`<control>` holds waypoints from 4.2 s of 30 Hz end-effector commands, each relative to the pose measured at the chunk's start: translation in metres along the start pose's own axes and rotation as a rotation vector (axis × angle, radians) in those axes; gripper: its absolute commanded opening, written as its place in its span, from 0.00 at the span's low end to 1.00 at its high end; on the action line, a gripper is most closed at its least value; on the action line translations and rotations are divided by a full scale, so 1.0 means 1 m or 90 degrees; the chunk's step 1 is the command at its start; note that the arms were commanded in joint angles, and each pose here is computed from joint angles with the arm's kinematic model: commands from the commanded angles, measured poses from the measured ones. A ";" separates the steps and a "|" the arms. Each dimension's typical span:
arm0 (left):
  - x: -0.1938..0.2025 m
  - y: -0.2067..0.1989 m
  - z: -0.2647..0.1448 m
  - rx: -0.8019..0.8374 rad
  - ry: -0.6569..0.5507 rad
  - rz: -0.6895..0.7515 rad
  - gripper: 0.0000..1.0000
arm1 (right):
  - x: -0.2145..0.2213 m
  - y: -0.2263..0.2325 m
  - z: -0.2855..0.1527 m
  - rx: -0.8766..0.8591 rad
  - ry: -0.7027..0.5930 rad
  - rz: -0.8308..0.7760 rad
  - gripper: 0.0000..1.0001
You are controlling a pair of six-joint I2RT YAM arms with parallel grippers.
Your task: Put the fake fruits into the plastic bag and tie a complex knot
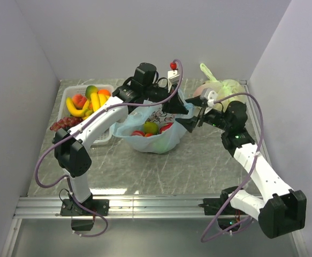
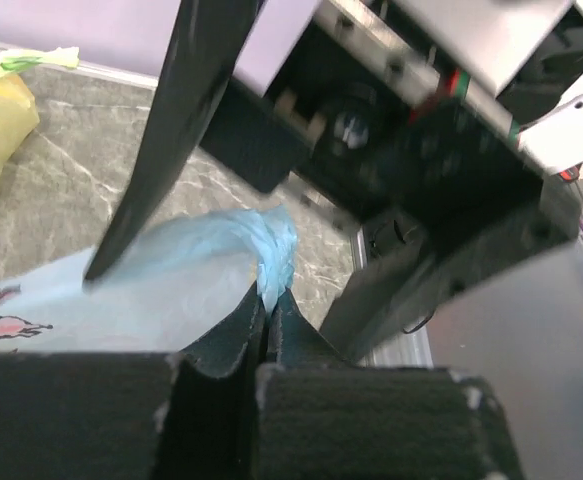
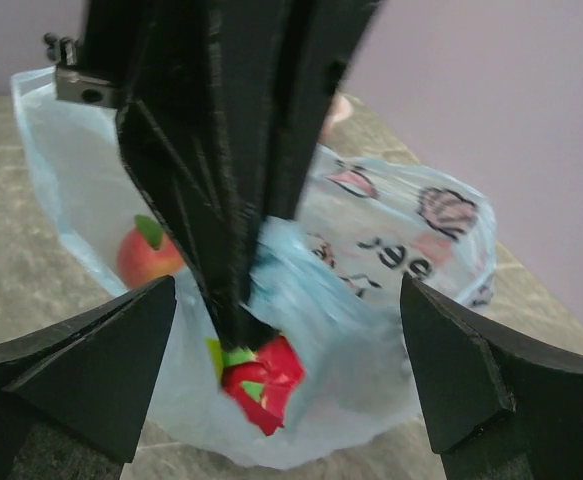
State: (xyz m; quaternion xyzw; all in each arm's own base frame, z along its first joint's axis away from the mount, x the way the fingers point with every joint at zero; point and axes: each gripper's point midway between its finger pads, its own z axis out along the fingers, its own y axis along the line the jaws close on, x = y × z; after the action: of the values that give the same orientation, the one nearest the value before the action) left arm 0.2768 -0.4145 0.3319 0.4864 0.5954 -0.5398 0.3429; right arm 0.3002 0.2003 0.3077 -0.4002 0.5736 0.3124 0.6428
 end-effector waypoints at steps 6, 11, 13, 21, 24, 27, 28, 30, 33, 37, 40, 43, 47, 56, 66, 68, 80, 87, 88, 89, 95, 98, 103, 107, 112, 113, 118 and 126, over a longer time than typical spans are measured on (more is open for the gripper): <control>-0.043 -0.020 -0.011 0.039 -0.056 0.068 0.00 | 0.021 0.023 0.029 -0.071 0.000 -0.054 0.94; -0.058 -0.021 -0.017 0.041 -0.090 0.074 0.00 | 0.046 0.014 0.038 -0.051 0.026 -0.017 0.71; -0.063 -0.017 -0.019 0.031 -0.100 0.078 0.00 | 0.047 0.009 0.041 -0.040 0.032 0.000 0.51; -0.092 0.013 -0.067 -0.099 -0.161 0.078 0.48 | 0.053 -0.002 0.031 -0.019 0.080 0.136 0.00; -0.101 0.030 -0.114 -0.190 -0.181 0.061 0.68 | 0.046 -0.010 0.017 -0.020 0.109 0.216 0.00; -0.097 0.039 -0.158 -0.273 -0.177 0.061 0.76 | 0.021 -0.010 0.003 -0.044 0.124 0.328 0.00; -0.100 0.030 -0.171 -0.292 -0.182 0.075 0.76 | 0.012 -0.009 0.001 -0.050 0.119 0.346 0.00; -0.083 0.039 -0.191 -0.342 -0.170 0.061 0.79 | 0.005 0.000 -0.007 -0.056 0.116 0.361 0.00; -0.057 0.037 -0.210 -0.388 -0.154 0.044 0.82 | 0.058 0.010 -0.014 -0.038 0.173 0.420 0.00; -0.011 0.022 -0.224 -0.401 -0.117 -0.024 0.85 | 0.078 0.006 -0.013 -0.034 0.209 0.469 0.00; 0.016 0.003 -0.226 -0.384 -0.085 -0.036 0.89 | 0.071 -0.002 -0.011 -0.022 0.196 0.449 0.00; 0.045 -0.014 -0.221 -0.347 -0.037 -0.035 0.91 | 0.069 -0.002 -0.012 -0.028 0.205 0.452 0.00; 0.057 -0.026 -0.208 -0.280 -0.039 -0.081 0.99 | 0.070 0.002 -0.015 -0.032 0.217 0.447 0.00; 0.090 -0.030 -0.156 -0.169 0.005 -0.184 0.99 | 0.067 0.000 -0.017 -0.024 0.225 0.427 0.00; 0.111 0.017 -0.141 -0.230 0.033 -0.264 0.79 | 0.062 0.001 -0.021 -0.008 0.215 0.405 0.00; 0.083 0.024 -0.146 -0.248 0.000 -0.205 0.52 | 0.060 0.001 -0.022 -0.005 0.216 0.405 0.00; -0.079 -0.022 -0.245 -0.484 -0.231 0.131 0.00 | -0.041 -0.038 -0.070 0.087 0.143 0.411 0.00; 0.007 0.026 -0.247 -0.577 -0.167 0.037 0.00 | 0.066 -0.060 -0.067 0.167 0.208 0.527 0.00; 0.012 0.034 -0.249 -0.595 -0.163 0.028 0.00 | 0.074 -0.066 -0.064 0.179 0.211 0.546 0.00; 0.014 0.039 -0.250 -0.604 -0.162 0.029 0.00 | 0.077 -0.074 -0.062 0.186 0.211 0.548 0.00; 0.065 0.065 -0.253 -0.647 -0.092 0.040 0.00 | 0.127 -0.112 -0.056 0.260 0.255 0.596 0.00; 0.098 0.061 -0.242 -0.612 -0.058 0.051 0.00 | 0.155 -0.121 -0.057 0.289 0.280 0.610 0.00; 0.180 0.063 -0.234 -0.597 0.042 -0.006 0.00 | 0.205 -0.116 -0.067 0.307 0.348 0.618 0.00; 0.232 0.063 -0.234 -0.598 0.107 -0.035 0.00 | 0.239 -0.109 -0.075 0.309 0.402 0.618 0.00; 0.242 0.062 -0.235 -0.599 0.125 -0.044 0.00 | 0.249 -0.114 -0.075 0.305 0.416 0.609 0.00; 0.239 0.062 -0.235 -0.599 0.127 -0.044 0.00 | 0.251 -0.115 -0.074 0.304 0.419 0.612 0.00; 0.186 0.053 -0.232 -0.566 0.079 0.008 0.00 | 0.211 -0.119 -0.060 0.247 0.378 0.610 0.00; 0.083 0.021 -0.205 -0.451 -0.033 0.018 0.00 | 0.113 -0.118 -0.064 0.224 0.294 0.466 0.42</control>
State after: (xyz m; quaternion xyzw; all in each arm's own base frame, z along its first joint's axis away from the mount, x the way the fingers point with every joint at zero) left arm 0.3072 -0.1851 0.2673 0.3317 0.7362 -0.2675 0.5257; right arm 0.3789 0.0969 0.1568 -0.0660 0.8720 0.3684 0.3155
